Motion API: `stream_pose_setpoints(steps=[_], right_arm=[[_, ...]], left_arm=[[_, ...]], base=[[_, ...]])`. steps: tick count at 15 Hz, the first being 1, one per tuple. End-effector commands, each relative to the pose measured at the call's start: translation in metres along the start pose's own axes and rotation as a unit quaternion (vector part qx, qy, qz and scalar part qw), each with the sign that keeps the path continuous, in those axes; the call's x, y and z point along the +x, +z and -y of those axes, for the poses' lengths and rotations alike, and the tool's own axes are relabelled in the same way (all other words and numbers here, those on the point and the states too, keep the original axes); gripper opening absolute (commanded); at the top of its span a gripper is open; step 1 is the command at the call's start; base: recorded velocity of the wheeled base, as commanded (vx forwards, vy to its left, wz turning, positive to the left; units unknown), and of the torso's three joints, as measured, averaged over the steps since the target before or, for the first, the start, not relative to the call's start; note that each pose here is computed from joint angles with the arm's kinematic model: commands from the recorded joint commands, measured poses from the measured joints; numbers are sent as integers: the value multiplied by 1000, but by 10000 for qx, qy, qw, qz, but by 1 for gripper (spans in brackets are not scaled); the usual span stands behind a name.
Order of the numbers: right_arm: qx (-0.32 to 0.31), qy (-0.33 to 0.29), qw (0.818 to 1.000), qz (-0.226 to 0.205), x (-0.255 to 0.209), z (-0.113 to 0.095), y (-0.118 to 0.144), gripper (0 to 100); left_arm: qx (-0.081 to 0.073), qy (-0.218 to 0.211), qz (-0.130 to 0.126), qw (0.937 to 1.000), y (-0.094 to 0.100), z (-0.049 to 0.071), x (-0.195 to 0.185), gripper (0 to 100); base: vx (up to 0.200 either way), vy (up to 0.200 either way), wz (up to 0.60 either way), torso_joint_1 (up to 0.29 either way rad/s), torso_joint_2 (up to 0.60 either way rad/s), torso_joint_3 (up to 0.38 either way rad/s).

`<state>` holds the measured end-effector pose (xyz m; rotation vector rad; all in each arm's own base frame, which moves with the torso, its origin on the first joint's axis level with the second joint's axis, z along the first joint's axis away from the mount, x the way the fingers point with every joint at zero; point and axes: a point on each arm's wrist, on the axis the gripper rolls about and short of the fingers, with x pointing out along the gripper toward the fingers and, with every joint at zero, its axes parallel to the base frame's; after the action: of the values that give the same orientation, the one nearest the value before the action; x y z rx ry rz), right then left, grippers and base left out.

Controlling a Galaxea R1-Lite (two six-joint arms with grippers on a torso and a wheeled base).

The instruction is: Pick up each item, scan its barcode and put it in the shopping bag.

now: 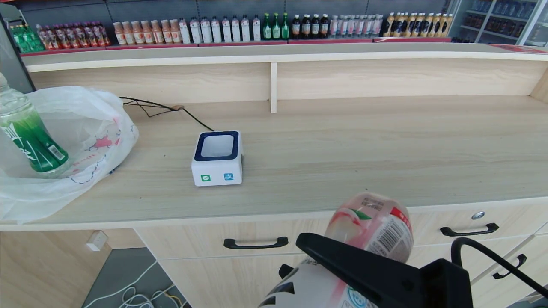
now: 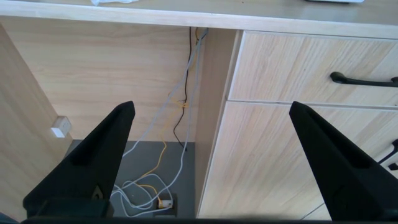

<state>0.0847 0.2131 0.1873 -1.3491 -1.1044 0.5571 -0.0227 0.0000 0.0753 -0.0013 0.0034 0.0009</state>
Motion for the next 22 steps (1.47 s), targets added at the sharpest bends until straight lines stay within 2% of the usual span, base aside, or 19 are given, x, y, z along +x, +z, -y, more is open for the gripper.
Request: stream_pose_setpoints(steps=[1, 8, 22], right_arm=[[15, -28, 10000, 48, 0, 1, 2, 0], [-395, -114, 9991, 118, 0, 5, 6, 0], [-384, -139, 9990, 171, 0, 6, 9, 0]], left_arm=[[-1, 3, 2, 10000, 0, 0, 0, 100], [-1, 3, 2, 10000, 0, 0, 0, 100], [-1, -4, 2, 10000, 0, 0, 0, 100]], base=[[0, 0, 0, 0, 0, 0], [0, 0, 0, 0, 0, 0], [0, 0, 0, 0, 0, 0]])
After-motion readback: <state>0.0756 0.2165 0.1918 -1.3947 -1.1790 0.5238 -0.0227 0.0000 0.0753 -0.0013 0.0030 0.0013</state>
